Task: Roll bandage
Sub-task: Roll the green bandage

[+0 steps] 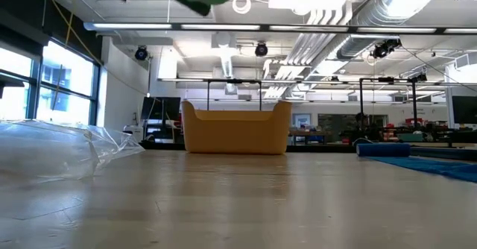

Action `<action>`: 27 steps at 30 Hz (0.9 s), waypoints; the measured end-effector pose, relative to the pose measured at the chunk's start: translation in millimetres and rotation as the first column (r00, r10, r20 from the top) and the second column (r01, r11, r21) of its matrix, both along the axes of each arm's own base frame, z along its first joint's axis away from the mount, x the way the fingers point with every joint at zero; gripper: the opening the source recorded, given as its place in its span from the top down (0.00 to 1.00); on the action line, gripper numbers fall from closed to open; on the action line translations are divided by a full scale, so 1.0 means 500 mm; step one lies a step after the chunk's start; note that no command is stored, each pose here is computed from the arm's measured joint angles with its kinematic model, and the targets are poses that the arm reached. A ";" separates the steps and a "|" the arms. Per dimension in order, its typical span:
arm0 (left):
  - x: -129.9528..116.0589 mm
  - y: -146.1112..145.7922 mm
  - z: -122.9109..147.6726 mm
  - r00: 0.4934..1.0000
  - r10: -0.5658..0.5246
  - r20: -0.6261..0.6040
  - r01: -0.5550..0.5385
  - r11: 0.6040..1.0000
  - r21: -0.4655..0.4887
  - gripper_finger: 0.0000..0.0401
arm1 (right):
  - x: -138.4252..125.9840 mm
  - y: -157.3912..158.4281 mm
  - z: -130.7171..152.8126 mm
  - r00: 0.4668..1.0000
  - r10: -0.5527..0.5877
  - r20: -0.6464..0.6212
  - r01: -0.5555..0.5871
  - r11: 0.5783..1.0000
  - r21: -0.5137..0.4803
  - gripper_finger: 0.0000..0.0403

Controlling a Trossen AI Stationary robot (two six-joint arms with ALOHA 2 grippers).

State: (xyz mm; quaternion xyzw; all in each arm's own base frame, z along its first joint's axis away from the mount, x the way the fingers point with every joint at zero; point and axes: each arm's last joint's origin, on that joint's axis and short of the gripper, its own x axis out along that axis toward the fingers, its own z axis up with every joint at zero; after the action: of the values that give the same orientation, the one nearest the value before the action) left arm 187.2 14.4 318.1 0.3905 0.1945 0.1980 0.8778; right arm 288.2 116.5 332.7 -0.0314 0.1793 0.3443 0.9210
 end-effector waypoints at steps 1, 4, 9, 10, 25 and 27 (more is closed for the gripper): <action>0.004 0.003 -0.014 1.000 -0.017 -0.018 0.017 1.000 -0.018 1.00 | -0.020 0.004 0.027 0.998 -0.036 0.059 0.036 0.999 0.012 1.00; 0.020 0.007 -0.060 0.994 -0.076 -0.074 0.071 0.995 -0.074 1.00 | -0.080 0.004 0.108 0.956 -0.136 0.260 0.116 0.989 0.091 1.00; 0.051 -0.001 -0.128 0.984 -0.129 -0.124 0.109 0.981 -0.158 1.00 | -0.150 -0.030 0.197 0.833 -0.266 0.485 0.181 0.960 0.216 1.00; 0.058 -0.004 -0.139 0.983 -0.141 -0.120 0.120 0.978 -0.170 1.00 | -0.160 -0.039 0.208 0.805 -0.288 0.518 0.197 0.954 0.225 1.00; 0.156 -0.136 -0.269 0.868 -0.496 0.040 0.431 0.709 -0.558 1.00 | -0.162 -0.247 0.274 0.448 -0.777 0.441 0.704 0.611 0.361 1.00; 0.155 -0.170 -0.272 0.832 -0.548 0.088 0.480 0.631 -0.609 1.00 | -0.150 -0.290 0.268 0.407 -0.820 0.401 0.771 0.544 0.330 1.00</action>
State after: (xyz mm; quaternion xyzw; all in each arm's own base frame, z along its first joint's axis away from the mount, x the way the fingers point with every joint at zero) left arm 264.5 -70.8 182.3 0.1363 0.1740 -0.1548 0.9629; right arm 213.2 -28.5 466.8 0.0098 -0.0955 -0.1495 0.9841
